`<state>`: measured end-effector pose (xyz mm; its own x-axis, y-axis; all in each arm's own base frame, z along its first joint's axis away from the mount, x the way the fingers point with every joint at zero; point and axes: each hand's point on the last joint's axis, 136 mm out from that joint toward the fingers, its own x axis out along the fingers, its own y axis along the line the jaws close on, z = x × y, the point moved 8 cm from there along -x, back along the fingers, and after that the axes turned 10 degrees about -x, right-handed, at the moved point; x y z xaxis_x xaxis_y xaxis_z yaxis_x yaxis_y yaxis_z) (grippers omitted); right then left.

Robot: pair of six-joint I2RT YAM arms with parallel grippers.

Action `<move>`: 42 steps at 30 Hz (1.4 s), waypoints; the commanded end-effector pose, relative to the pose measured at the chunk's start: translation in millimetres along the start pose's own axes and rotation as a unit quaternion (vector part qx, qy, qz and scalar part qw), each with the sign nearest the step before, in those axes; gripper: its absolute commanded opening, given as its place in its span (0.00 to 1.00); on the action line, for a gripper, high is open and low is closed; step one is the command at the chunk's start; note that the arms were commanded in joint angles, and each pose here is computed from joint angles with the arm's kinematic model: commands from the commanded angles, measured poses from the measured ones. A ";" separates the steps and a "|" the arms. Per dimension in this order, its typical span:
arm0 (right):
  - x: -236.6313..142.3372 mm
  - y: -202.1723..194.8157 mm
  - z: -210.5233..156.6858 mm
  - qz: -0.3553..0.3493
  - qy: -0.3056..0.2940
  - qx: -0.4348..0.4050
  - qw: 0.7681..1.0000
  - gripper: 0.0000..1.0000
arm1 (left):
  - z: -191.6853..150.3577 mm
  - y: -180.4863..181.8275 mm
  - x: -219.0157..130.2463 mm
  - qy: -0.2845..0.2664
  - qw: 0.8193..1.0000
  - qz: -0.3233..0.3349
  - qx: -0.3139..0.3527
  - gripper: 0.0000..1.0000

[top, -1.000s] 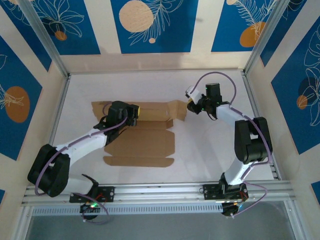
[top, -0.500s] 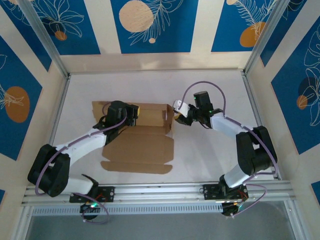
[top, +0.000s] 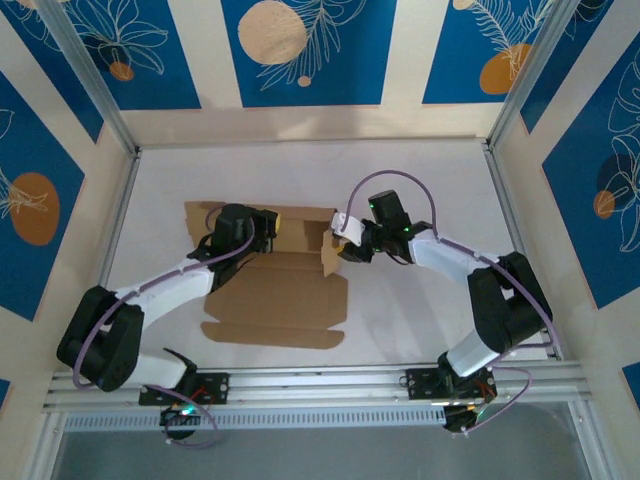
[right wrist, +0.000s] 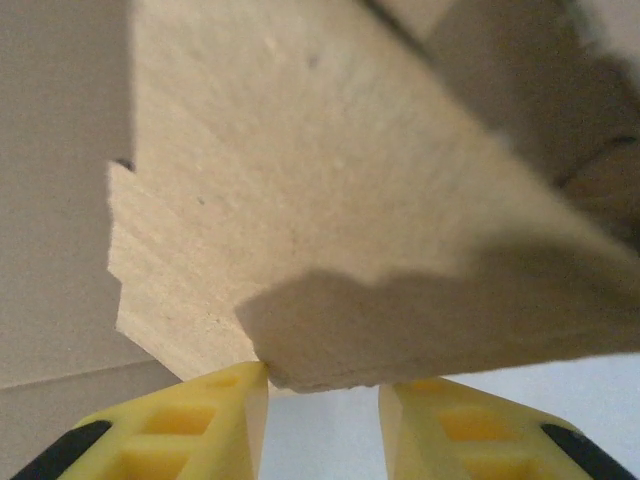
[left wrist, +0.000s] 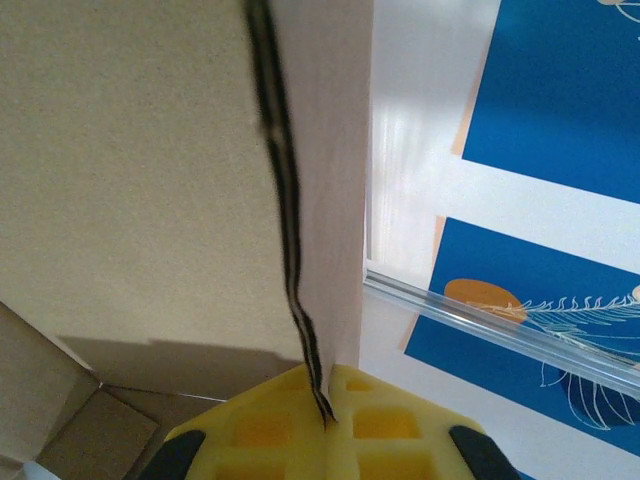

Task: Fold the paper box

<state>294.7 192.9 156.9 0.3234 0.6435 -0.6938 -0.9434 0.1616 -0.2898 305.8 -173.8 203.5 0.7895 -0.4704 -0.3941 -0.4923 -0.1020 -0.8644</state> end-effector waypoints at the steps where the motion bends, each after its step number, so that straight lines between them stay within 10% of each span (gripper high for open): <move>1: 1.8 -4.1 10.2 -0.007 -0.020 0.015 1.000 0.41 | 3.9 8.9 0.1 0.005 1.000 0.014 -0.006 0.00; 9: -2.4 -12.5 15.8 0.006 -0.049 0.073 0.996 0.64 | 3.2 7.9 -1.3 0.009 1.000 0.008 -0.003 0.00; 10: -2.4 -13.4 16.2 0.010 -0.052 0.081 0.995 0.83 | 3.2 8.1 -1.4 0.009 1.000 0.008 -0.003 0.00; 12: -1.9 -16.1 17.2 0.015 -0.055 0.102 0.993 0.87 | 2.8 7.9 -1.7 0.010 1.000 0.006 -0.003 0.00; 23: 15.6 -22.0 11.6 0.014 -0.019 0.165 0.986 0.55 | 1.5 3.4 -5.3 0.013 1.000 -0.004 -0.004 0.00; 42: 55.2 -0.2 20.3 -0.122 0.115 0.149 0.975 0.39 | -6.1 -13.4 -8.9 0.023 0.999 -0.025 -0.009 0.00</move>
<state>317.3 237.5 157.6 0.5307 0.4635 -0.7096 -0.8149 0.5093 -0.2768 306.1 -166.9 204.6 0.8116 -0.4489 -0.3738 -0.4731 -0.1297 -0.8714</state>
